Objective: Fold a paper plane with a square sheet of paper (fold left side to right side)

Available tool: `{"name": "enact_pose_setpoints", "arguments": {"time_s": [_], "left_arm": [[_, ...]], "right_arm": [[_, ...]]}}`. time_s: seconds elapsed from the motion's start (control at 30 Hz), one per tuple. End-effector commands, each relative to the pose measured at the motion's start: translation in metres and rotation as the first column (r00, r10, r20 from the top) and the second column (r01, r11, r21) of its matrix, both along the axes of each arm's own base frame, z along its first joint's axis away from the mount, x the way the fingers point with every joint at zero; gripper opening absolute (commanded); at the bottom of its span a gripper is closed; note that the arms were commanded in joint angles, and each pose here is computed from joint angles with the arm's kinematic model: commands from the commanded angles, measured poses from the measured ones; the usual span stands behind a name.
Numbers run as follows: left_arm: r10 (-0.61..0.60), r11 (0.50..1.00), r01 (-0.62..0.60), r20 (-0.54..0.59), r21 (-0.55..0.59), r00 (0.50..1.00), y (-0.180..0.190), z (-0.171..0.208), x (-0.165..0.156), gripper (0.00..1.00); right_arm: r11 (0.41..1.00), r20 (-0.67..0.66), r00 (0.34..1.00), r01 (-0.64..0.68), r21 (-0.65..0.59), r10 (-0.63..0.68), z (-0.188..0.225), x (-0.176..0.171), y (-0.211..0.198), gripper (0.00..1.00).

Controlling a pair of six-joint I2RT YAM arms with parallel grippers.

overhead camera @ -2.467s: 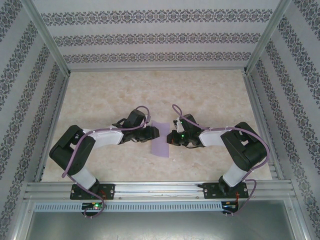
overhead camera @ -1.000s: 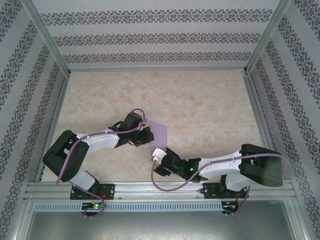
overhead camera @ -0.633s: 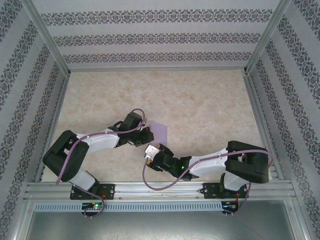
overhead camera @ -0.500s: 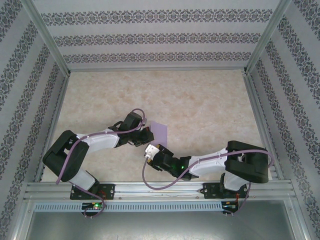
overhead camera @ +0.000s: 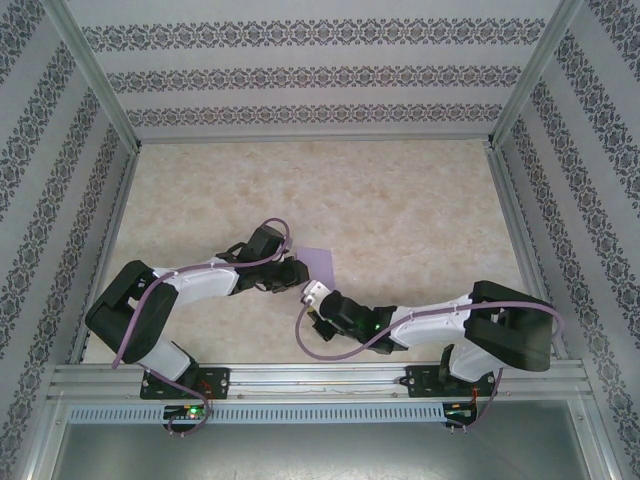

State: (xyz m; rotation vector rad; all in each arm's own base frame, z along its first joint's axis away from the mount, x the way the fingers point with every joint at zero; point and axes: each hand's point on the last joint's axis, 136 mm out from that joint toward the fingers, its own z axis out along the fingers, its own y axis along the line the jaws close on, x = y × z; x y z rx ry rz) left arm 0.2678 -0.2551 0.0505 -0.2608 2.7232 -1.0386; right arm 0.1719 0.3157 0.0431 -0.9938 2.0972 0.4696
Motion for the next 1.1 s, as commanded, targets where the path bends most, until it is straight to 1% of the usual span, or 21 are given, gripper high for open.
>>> {"name": "enact_pose_setpoints", "arguments": {"time_s": [0.0, 0.1, 0.2, 0.3, 0.4, 0.53, 0.67, 0.87, 1.07], "left_arm": [[0.015, 0.999, -0.016, 0.019, 0.045, 1.000, 0.017, 0.007, 0.004, 0.29], [0.022, 0.997, -0.025, 0.049, 0.075, 0.999, 0.032, 0.018, 0.007, 0.38], [0.005, 0.995, -0.014, 0.086, 0.102, 0.996, 0.041, 0.031, 0.010, 0.39], [-0.047, 0.994, 0.036, 0.109, 0.101, 0.993, 0.035, 0.041, 0.014, 0.36], [-0.113, 0.993, 0.110, 0.108, 0.037, 0.988, 0.015, 0.042, 0.019, 0.29], [-0.194, 0.981, 0.195, 0.087, 0.006, 0.977, -0.010, 0.030, 0.023, 0.23], [-0.230, 0.973, 0.230, 0.052, 0.009, 0.972, -0.021, 0.011, 0.029, 0.18], [-0.260, 0.965, 0.259, 0.011, 0.038, 0.966, -0.027, -0.015, 0.035, 0.13], [-0.268, 0.958, 0.270, -0.036, 0.099, 0.963, -0.018, -0.038, 0.030, 0.09]], "right_arm": [[0.996, -0.134, 0.991, -0.004, 0.093, 0.017, 0.000, -0.011, 0.002, 0.00], [0.990, -0.212, 0.977, 0.018, 0.142, 0.013, -0.002, -0.011, -0.001, 0.00], [0.982, -0.276, 0.961, 0.034, 0.188, 0.019, -0.002, -0.012, -0.002, 0.00], [0.969, -0.335, 0.942, 0.050, 0.241, 0.035, 0.001, -0.012, 0.000, 0.00], [0.953, -0.394, 0.918, 0.078, 0.292, 0.046, 0.004, -0.011, 0.002, 0.00], [0.936, -0.475, 0.878, 0.114, 0.333, 0.062, 0.004, -0.010, 0.004, 0.00], [0.922, -0.533, 0.843, 0.146, 0.359, 0.074, 0.002, -0.008, 0.005, 0.00], [0.910, -0.574, 0.815, 0.183, 0.372, 0.071, -0.002, -0.003, 0.006, 0.00], [0.899, -0.603, 0.796, 0.220, 0.379, 0.060, -0.001, 0.002, 0.004, 0.00]]}}
